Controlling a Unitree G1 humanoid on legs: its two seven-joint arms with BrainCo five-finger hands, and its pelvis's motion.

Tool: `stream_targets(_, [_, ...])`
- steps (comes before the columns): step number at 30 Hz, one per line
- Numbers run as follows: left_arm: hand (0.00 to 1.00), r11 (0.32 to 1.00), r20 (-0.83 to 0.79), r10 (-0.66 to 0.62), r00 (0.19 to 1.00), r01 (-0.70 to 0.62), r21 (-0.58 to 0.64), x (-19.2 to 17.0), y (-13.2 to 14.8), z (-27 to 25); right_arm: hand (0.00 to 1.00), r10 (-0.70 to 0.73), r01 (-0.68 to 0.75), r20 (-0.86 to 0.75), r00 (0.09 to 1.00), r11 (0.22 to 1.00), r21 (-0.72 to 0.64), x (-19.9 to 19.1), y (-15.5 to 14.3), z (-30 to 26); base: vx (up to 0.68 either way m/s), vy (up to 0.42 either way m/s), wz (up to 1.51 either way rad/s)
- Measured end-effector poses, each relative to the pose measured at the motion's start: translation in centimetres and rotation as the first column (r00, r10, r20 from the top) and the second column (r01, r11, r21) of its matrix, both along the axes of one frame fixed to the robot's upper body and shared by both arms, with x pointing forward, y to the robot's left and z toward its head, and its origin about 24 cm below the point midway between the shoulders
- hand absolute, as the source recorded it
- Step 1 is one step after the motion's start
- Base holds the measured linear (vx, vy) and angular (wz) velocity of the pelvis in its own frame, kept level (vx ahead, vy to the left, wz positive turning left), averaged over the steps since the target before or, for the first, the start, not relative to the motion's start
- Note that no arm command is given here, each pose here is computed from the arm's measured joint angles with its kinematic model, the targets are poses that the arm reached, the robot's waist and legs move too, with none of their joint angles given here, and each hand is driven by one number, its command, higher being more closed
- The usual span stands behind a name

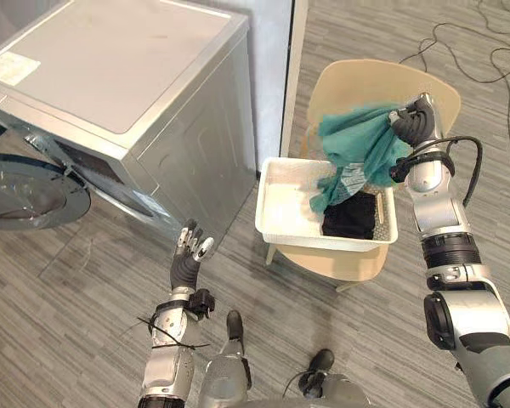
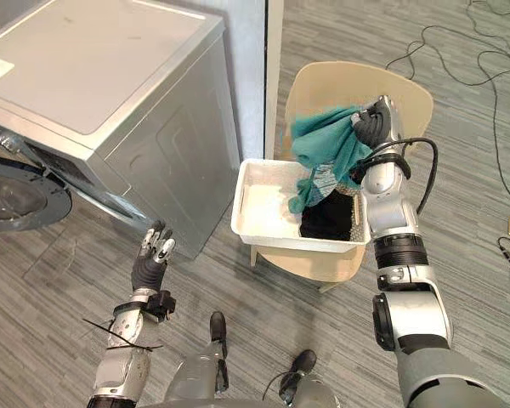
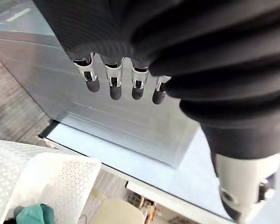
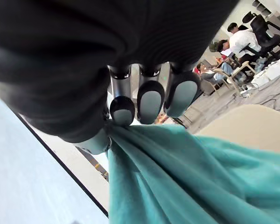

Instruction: Pick up the laundry basket with both hands and put the clothes into the washing machine.

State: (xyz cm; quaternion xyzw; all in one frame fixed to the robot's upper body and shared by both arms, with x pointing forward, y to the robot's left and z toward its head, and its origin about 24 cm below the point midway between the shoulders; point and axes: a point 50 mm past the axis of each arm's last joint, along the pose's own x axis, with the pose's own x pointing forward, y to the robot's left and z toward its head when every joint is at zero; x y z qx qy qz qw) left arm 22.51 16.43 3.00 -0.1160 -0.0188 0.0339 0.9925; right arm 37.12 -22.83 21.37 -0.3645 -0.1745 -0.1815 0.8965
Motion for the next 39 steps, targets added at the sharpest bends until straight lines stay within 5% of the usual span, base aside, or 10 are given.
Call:
stream_targets(11, [0.0,0.893,0.234,-0.308,0.922,0.195,0.406,4.7,-4.1,6.8,1.0,0.252,-0.235,0.248,0.935,0.967,-0.096,-2.7,5.0,4.7,0.01,-0.005,-0.12])
stream_targets(17, [0.0,0.821,0.24,-0.446,0.862,0.287,0.492,7.5,-6.1,8.5,1.0,0.392,-0.376,0.248,0.886,0.92,-0.109,-3.5,7.3,5.2,-0.02,0.0,-0.22])
stream_targets(22, [0.0,0.79,0.131,-0.529,0.839,0.43,0.437,8.2,-7.0,6.8,1.0,0.569,-0.554,0.283,0.772,0.821,-0.138,-5.2,11.0,6.0,-0.01,-0.02,-0.24])
stream_targets(32, [0.0,0.736,-0.03,-0.634,0.773,0.615,0.281,9.6,-9.2,4.9,1.0,0.857,-0.868,0.231,0.46,0.489,-0.089,-8.5,19.6,4.5,0.0,-0.017,-0.1])
stream_targets(39, [0.0,0.854,-0.068,-0.486,0.871,0.491,0.172,11.0,-10.3,3.9,1.0,0.911,-0.938,0.251,0.327,0.346,-0.033,-10.3,23.3,4.0,0.0,-0.003,0.01])
